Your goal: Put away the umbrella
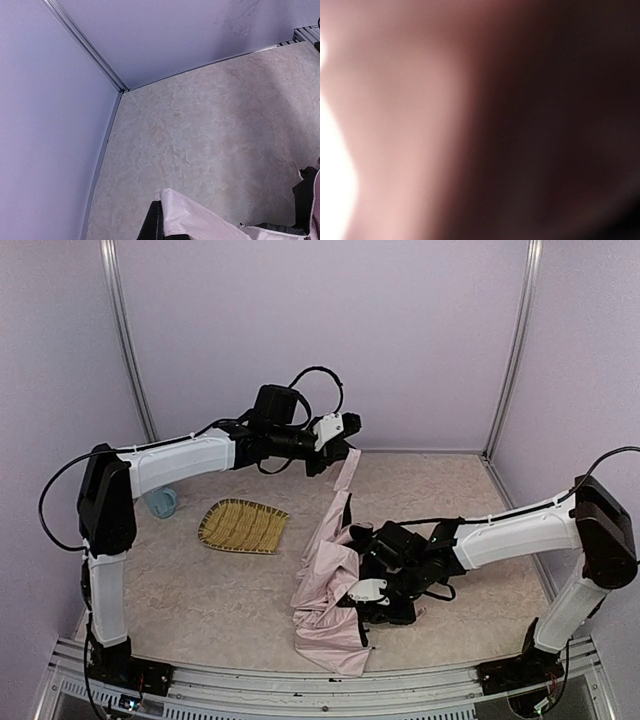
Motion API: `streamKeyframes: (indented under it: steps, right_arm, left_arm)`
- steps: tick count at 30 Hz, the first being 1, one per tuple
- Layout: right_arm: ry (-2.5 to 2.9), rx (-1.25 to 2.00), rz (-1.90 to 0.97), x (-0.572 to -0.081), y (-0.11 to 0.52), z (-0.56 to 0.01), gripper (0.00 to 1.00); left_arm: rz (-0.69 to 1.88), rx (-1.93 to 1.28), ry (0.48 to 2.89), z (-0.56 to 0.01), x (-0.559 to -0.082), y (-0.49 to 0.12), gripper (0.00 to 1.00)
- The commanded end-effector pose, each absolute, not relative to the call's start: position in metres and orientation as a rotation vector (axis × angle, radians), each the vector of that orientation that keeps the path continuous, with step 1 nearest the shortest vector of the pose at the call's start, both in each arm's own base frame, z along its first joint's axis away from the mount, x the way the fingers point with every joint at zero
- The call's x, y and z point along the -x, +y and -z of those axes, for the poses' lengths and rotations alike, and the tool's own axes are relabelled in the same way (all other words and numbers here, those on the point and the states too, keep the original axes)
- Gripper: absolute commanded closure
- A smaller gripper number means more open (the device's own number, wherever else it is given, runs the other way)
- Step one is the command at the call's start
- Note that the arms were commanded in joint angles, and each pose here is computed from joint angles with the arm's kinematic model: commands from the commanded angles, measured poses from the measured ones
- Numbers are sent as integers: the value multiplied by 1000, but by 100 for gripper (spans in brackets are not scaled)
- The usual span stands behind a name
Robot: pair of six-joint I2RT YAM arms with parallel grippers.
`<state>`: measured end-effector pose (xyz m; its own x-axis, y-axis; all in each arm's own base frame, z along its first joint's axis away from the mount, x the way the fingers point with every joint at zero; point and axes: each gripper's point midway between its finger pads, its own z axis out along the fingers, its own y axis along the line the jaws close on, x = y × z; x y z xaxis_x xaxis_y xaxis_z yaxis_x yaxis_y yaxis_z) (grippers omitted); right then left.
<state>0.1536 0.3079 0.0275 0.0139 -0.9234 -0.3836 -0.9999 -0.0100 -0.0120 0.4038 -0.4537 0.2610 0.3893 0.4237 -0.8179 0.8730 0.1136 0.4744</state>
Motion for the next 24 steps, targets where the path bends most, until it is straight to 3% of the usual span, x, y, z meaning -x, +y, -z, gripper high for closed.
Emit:
streamKeyframes:
  steps: [1, 9, 11, 13, 16, 17, 20, 24]
  right_arm:
    - [2014, 2119, -427, -131, 300, -24, 100]
    - [2131, 2129, -395, -128, 286, 1, 100]
    - [2131, 2121, -406, -129, 287, -1, 100]
    - [2132, 2114, -410, -129, 287, -2, 100]
    - [2146, 2104, -407, -132, 284, -3, 100]
    - [2150, 2101, -411, -132, 284, -4, 100]
    - [2164, 2089, -440, -134, 285, -7, 100]
    - [2196, 2063, -525, -135, 287, -11, 100]
  left_arm:
    - [459, -1433, 1167, -269, -422, -455, 100]
    - [250, -1219, 1310, -226, -494, -446, 100]
    - [199, -1163, 1332, -219, -510, -445, 96]
    - [166, -1108, 1363, -214, -526, -443, 82]
    - [129, -982, 1454, -212, -556, -429, 34]
    - [123, -930, 1496, -213, -567, -419, 25]
    - [112, -786, 1584, -224, -587, -373, 11]
    - [56, -778, 1528, -264, -543, -331, 7]
